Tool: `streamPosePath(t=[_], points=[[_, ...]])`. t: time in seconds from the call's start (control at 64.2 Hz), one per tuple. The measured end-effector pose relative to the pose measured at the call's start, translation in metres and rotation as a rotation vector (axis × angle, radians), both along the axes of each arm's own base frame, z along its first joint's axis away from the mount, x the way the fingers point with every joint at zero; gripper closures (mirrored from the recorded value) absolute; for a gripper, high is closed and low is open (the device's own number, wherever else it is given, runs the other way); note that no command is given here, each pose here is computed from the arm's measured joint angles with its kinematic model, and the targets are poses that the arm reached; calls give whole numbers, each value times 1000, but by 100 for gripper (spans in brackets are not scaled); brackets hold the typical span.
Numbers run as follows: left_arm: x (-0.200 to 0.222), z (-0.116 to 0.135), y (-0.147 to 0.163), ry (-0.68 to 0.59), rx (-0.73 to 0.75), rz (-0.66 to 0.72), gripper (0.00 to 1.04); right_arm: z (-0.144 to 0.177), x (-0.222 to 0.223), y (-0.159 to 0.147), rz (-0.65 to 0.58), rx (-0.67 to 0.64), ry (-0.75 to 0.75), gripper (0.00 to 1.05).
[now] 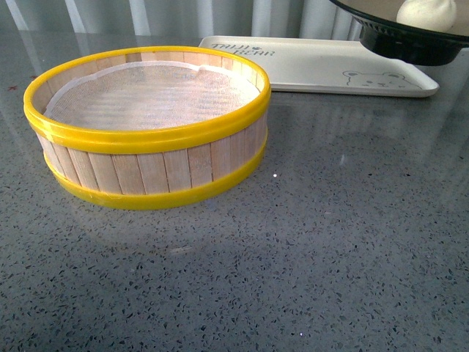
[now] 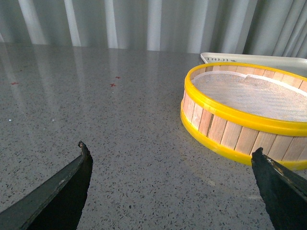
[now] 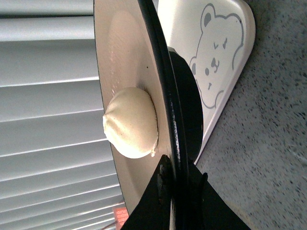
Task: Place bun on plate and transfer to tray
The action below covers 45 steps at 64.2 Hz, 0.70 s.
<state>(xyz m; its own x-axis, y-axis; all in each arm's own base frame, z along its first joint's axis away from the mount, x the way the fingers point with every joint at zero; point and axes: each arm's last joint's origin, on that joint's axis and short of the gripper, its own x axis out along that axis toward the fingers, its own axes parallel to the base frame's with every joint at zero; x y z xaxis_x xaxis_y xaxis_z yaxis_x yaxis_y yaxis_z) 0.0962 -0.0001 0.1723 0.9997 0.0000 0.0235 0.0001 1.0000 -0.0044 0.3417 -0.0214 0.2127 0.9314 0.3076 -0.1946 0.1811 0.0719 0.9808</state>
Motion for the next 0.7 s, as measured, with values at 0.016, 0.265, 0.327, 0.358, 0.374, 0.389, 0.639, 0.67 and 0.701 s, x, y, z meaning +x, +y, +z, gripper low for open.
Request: streamPosePath(t=[0.016, 0.265, 0.327, 0.358, 0.374, 0.389, 0.639, 0.67, 0.701], points=[[0, 0, 0, 0, 0, 0, 7, 1, 4, 0, -3, 1, 5, 102], [0, 0, 0, 0, 0, 0, 7, 6, 54, -1, 2, -13, 52, 102], [0, 0, 0, 0, 0, 0, 7, 6, 63, 0, 10, -21, 61, 102], [0, 0, 0, 0, 0, 0, 7, 5, 68, 1, 16, -24, 66, 102], [0, 0, 0, 0, 0, 0, 7, 4, 71, 1, 18, -28, 70, 102], [0, 0, 0, 0, 0, 0, 7, 3, 72, 1, 20, -30, 71, 102], [0, 0, 0, 0, 0, 0, 7, -13, 97, 7, 42, -46, 105, 102], [0, 0, 0, 0, 0, 0, 7, -14, 99, 8, 44, -46, 106, 102], [0, 0, 0, 0, 0, 0, 7, -16, 101, 8, 44, -46, 108, 102]])
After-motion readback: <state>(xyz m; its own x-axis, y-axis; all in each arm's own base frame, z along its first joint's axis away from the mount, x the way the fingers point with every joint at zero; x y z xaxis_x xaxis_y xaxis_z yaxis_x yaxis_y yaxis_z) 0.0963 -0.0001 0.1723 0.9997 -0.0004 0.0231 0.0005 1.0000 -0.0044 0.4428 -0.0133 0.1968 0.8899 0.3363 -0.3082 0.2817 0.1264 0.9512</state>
